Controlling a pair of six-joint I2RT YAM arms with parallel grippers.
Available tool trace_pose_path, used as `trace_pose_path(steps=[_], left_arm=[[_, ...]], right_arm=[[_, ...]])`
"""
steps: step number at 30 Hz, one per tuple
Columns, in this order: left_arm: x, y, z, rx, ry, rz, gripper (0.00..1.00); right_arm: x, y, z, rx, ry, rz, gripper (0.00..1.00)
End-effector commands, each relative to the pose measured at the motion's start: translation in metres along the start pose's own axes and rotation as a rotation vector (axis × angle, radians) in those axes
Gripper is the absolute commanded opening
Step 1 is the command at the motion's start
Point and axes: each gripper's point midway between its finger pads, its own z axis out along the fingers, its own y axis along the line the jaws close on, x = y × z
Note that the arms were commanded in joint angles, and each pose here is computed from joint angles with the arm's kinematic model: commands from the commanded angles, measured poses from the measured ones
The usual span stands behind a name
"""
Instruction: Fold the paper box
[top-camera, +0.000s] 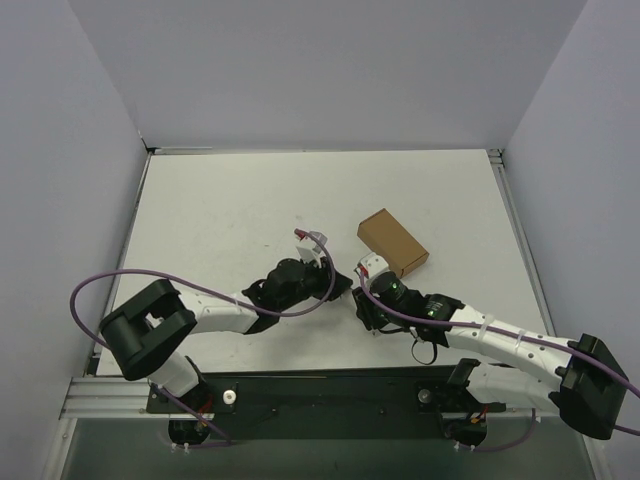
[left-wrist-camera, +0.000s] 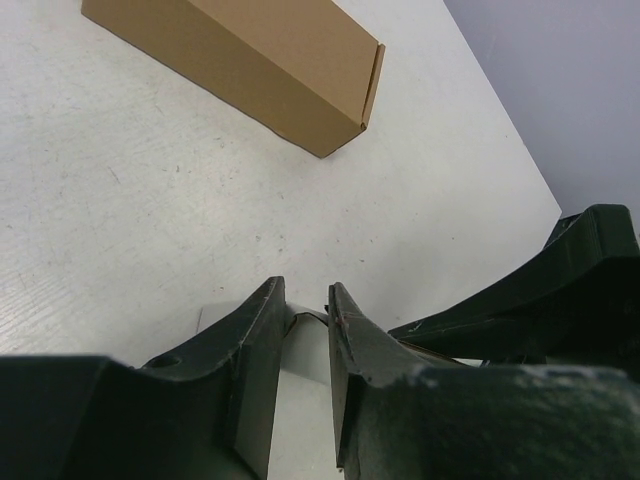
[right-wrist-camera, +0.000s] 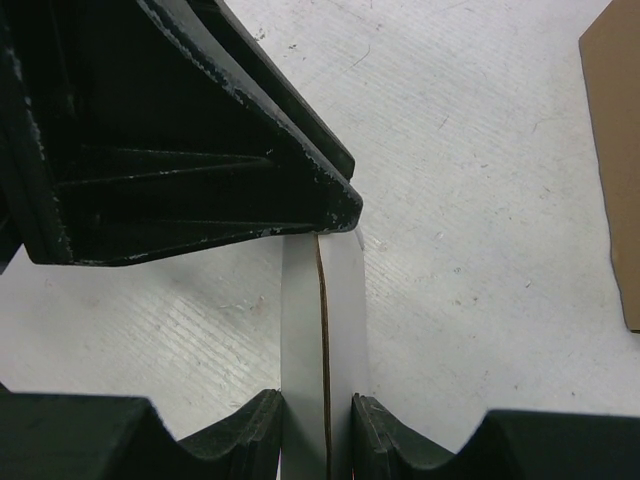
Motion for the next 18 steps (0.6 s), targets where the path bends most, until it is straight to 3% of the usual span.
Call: trace_pose_path(steps=[1, 7, 11, 18], left_arm=[[0.077, 0.051, -0.022, -0.183, 0.221, 0.072, 0.32], [0.08, 0.051, -0.02, -0.207, 0.217, 0.068, 0.31], [0.08, 0.048, -0.019, -0.218, 0.217, 0.079, 0.3], [0.077, 0.044, -0.017, -0.236, 0.219, 0.105, 0.3]], right_arm=[[0.005, -0.015, -0.002, 0.071, 0.003, 0.025, 0.19], [-0.001, -0.017, -0.009, 0.088, 0.0, 0.038, 0.34], [-0.009, -0.02, -0.018, 0.106, -0.028, 0.08, 0.57], [-0.012, -0.028, -0.045, 0.163, -0.014, 0.189, 0.63]])
